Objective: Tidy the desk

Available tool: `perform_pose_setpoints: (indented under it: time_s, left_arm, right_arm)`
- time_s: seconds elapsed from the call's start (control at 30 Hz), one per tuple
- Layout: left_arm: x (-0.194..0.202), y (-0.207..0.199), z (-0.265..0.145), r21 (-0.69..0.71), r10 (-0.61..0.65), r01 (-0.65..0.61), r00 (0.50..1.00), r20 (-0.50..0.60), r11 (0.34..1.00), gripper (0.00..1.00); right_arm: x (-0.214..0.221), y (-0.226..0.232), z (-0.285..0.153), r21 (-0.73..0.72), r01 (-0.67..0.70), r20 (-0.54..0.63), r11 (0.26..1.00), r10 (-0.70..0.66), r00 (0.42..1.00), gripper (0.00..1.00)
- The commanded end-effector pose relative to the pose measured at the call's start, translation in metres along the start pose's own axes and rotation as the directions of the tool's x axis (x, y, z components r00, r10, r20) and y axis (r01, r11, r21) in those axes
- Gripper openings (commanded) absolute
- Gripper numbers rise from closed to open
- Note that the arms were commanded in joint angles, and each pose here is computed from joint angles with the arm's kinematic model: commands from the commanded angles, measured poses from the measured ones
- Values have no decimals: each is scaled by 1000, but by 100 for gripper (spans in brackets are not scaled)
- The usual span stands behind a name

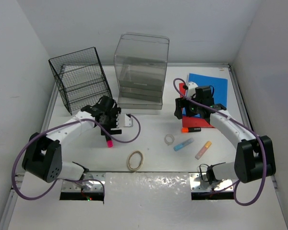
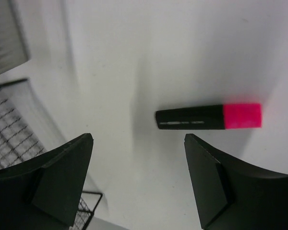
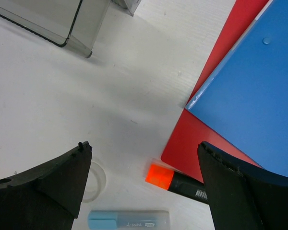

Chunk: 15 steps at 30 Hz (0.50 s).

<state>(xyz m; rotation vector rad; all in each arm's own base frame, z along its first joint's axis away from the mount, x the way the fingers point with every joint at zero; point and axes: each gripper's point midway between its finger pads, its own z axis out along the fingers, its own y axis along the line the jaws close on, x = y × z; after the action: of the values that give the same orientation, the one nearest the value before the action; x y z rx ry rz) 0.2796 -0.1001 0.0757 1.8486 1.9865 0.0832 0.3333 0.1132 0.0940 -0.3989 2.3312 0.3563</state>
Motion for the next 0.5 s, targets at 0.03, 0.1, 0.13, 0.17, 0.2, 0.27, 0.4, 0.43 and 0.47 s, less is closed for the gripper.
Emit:
perform_pose_setpoints:
  time_s: [0.03, 0.1, 0.13, 0.17, 0.2, 0.27, 0.4, 0.43, 0.47]
  left_arm:
    - [-13, -37, 6, 165, 245, -269, 958, 152, 949, 75]
    - [-9, -55, 3, 247, 370, -412, 907, 201, 877, 75]
    - [-8, -60, 4, 260, 398, -445, 891, 217, 857, 75]
    - [-6, -62, 6, 264, 445, -494, 866, 226, 828, 75]
    - [-4, -61, 7, 261, 468, -514, 856, 222, 817, 75]
    - [4, -61, 11, 267, 500, -536, 844, 195, 801, 75]
    - [14, -62, 24, 289, 538, -563, 826, 168, 774, 75]
    - [20, -64, 29, 304, 548, -565, 823, 149, 767, 75]
    - [22, -65, 36, 317, 554, -568, 820, 142, 760, 75]
  right_arm:
    - [-24, 9, -3, -44, 15, 80, 999, -11, 997, 88]
    - [-23, 10, -3, -49, 13, 82, 999, -9, 997, 88]
    - [-22, 10, -3, -48, 14, 82, 999, -10, 997, 88]
    - [-22, 10, -3, -48, 14, 85, 999, -10, 996, 88]
    - [-20, 10, -3, -48, 13, 83, 999, -8, 997, 88]
    - [-22, 10, -5, -47, 15, 95, 999, -10, 995, 88]
    - [-21, 12, -5, -55, 11, 99, 998, -5, 995, 88]
    - [-22, 13, -5, -59, 12, 104, 998, -5, 995, 88]
    - [-22, 13, -5, -61, 11, 105, 998, -5, 994, 88]
